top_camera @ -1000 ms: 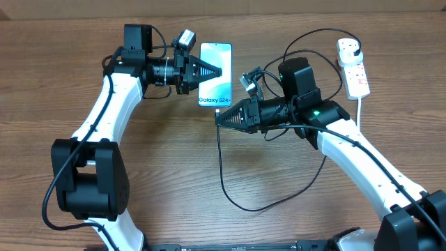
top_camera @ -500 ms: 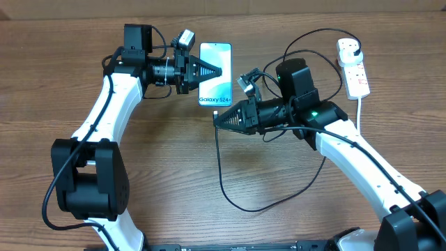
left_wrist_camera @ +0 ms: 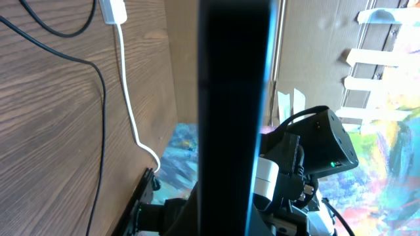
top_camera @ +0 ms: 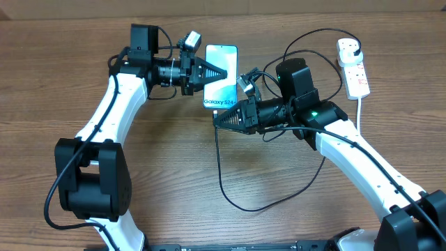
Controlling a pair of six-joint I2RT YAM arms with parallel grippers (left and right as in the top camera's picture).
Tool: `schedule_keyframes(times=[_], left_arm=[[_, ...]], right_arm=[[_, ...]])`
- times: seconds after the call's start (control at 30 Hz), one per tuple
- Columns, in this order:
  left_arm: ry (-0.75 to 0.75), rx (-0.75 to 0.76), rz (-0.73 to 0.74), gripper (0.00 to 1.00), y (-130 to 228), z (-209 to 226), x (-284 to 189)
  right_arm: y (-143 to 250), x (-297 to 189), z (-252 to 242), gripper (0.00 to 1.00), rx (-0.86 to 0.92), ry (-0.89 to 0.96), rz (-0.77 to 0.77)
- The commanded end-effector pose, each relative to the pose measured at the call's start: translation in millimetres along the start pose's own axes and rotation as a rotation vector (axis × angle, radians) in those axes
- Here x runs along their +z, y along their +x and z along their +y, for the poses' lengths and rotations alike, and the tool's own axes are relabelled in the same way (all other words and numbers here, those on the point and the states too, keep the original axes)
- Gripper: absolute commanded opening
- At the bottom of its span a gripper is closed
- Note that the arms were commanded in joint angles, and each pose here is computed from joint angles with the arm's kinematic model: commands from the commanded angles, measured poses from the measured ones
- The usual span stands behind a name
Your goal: Plug charger to phone and switch on socket
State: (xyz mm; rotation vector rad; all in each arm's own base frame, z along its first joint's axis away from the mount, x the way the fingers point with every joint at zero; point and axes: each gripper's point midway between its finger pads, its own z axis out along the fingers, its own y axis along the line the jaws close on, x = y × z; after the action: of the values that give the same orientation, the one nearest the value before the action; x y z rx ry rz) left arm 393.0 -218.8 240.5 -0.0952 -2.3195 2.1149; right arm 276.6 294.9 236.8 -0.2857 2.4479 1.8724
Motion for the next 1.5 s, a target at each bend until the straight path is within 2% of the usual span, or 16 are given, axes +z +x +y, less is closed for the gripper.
schedule_keyframes(times=[0.0, 1.47], left_arm=[[0.025, 0.018, 0.019, 0.04, 3, -12, 1], [0.053, 0.001, 0.013, 0.04, 1, -16, -12]], right_arm=[[-1, 1, 3, 0.04, -0.017, 0.002, -0.007], [-6, -3, 3, 0.04, -0.024, -0.001, -0.024]])
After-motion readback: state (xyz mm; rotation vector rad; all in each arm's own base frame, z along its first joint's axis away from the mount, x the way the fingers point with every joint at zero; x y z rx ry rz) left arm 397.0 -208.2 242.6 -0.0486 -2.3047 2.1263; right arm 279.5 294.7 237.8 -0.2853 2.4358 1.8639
